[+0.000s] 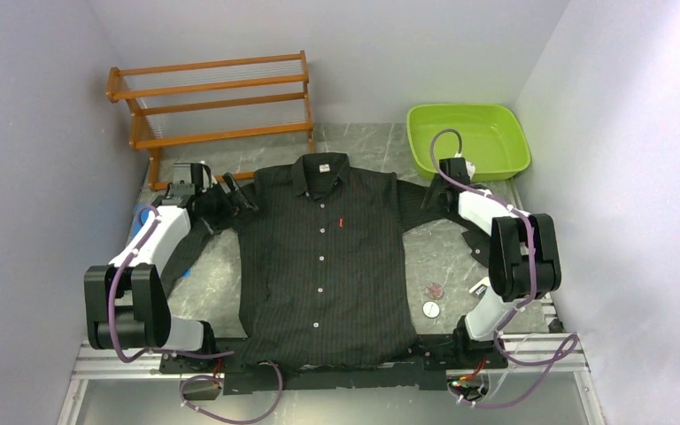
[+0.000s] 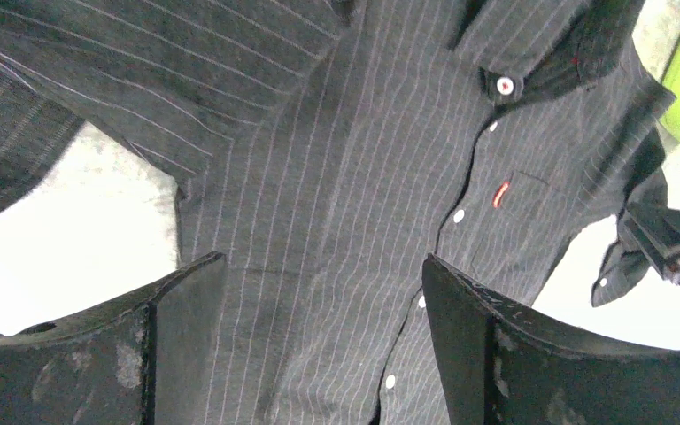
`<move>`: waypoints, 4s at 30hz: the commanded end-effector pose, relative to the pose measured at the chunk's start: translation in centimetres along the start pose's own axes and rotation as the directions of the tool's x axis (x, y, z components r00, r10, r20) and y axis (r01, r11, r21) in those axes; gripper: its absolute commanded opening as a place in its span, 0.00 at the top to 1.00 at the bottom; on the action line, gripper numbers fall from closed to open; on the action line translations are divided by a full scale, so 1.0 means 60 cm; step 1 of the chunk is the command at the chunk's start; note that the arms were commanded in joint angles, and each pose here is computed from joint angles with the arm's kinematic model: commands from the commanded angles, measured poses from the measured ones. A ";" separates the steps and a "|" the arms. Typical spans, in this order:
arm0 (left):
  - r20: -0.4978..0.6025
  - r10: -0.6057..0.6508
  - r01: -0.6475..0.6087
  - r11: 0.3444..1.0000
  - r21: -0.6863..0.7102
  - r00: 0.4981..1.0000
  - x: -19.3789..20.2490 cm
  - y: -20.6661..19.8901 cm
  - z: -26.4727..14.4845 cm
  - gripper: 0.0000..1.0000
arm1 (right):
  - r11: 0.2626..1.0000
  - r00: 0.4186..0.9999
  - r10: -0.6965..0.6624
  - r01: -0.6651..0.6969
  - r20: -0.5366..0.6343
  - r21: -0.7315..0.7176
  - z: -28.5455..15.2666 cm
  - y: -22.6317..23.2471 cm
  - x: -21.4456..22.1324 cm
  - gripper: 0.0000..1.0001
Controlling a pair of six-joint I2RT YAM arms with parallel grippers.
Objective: Pin the brooch onto the clothing
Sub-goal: Flatten out the clothes at the center of the board.
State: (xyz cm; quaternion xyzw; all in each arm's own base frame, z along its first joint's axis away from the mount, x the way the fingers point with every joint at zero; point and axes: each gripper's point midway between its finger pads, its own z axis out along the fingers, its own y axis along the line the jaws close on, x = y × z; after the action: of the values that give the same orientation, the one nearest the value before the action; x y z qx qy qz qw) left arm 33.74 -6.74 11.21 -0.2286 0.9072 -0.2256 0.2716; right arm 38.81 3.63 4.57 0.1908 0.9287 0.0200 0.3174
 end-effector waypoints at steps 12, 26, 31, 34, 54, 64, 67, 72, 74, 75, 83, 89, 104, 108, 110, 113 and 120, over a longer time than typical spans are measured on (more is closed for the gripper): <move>-0.085 -0.026 0.041 0.981 0.188 0.996 0.071 -0.026 -0.008 0.16 | 0.988 0.999 0.049 -0.047 -0.012 0.147 0.056 -0.056 -0.019 0.75; -0.077 -0.029 0.040 0.990 0.138 0.997 0.072 -0.014 -0.014 0.16 | 0.958 0.963 0.265 -0.269 0.048 0.096 0.017 -0.131 -0.038 0.97; -0.073 -0.001 0.013 0.987 0.158 0.997 0.073 -0.018 -0.022 0.15 | 0.971 0.968 0.239 -0.240 0.072 0.009 -0.007 -0.112 -0.060 0.89; -0.066 0.019 -0.008 0.984 0.175 0.998 0.073 -0.024 -0.030 0.15 | 0.980 0.977 0.195 -0.191 0.087 -0.053 -0.021 -0.091 -0.071 0.78; -0.097 0.038 -0.016 0.975 0.220 0.995 0.089 -0.029 -0.027 0.16 | 0.982 0.984 0.178 -0.180 0.026 0.057 0.052 -0.105 -0.080 0.41; -0.101 0.035 -0.013 0.978 0.207 0.994 0.089 -0.025 -0.024 0.16 | 0.961 0.963 0.270 -0.268 -0.018 0.069 0.072 -0.140 -0.059 0.76; -0.102 0.033 -0.012 0.980 0.198 0.994 0.090 -0.023 -0.025 0.16 | 0.955 0.958 0.285 -0.286 0.017 0.075 0.060 -0.155 -0.069 0.92; -0.100 0.029 -0.009 0.981 0.195 0.995 0.090 -0.023 -0.027 0.16 | 0.934 0.935 0.351 -0.353 0.048 0.059 0.044 -0.183 -0.079 1.00; -0.098 0.029 -0.009 0.980 0.198 0.995 0.090 -0.024 -0.028 0.16 | 0.933 0.932 0.358 -0.360 0.057 0.026 0.033 -0.179 -0.084 1.00; -0.097 0.031 -0.011 0.980 0.201 0.995 0.090 -0.025 -0.029 0.15 | 0.936 0.934 0.352 -0.353 0.063 0.008 0.027 -0.175 -0.086 1.00; -0.089 0.032 -0.013 0.978 0.210 0.996 0.088 -0.029 -0.034 0.15 | 0.921 0.906 0.375 -0.388 0.198 0.029 -0.034 -0.202 -0.122 0.97; -0.084 0.035 -0.016 0.976 0.215 0.996 0.090 -0.030 -0.039 0.14 | 0.936 0.893 0.346 -0.351 0.288 -0.035 -0.093 -0.189 -0.155 0.72; -0.129 0.232 -0.225 0.972 0.066 0.964 0.154 -0.047 -0.019 0.15 | 0.888 0.991 -0.069 0.113 0.113 -0.446 -0.162 0.124 0.010 0.20; -0.158 0.249 -0.261 0.963 -0.060 0.955 0.174 -0.015 0.001 0.17 | 0.849 0.984 -0.176 0.166 0.027 -0.501 -0.156 0.185 0.109 0.18; -0.199 0.238 -0.264 0.958 -0.112 0.951 0.186 0.001 0.012 0.17 | 0.838 0.980 -0.197 0.158 -0.020 -0.522 -0.150 0.203 0.148 0.18; -0.259 0.210 -0.269 0.938 -0.218 0.943 0.202 0.034 0.026 0.18 | 0.854 0.974 -0.209 0.140 -0.083 -0.502 -0.128 0.203 0.183 0.18; -0.274 0.147 -0.261 0.854 -0.450 0.951 0.198 0.101 0.017 0.16 | 0.924 0.968 -0.215 0.158 -0.130 -0.347 -0.092 0.164 0.183 0.17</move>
State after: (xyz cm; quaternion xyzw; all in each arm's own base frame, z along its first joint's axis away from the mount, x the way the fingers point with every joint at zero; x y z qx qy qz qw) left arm 23.55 -11.11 2.02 -0.1320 0.9827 -0.0646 0.1129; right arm 29.00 18.34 3.02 0.0195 0.9498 0.1965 0.2428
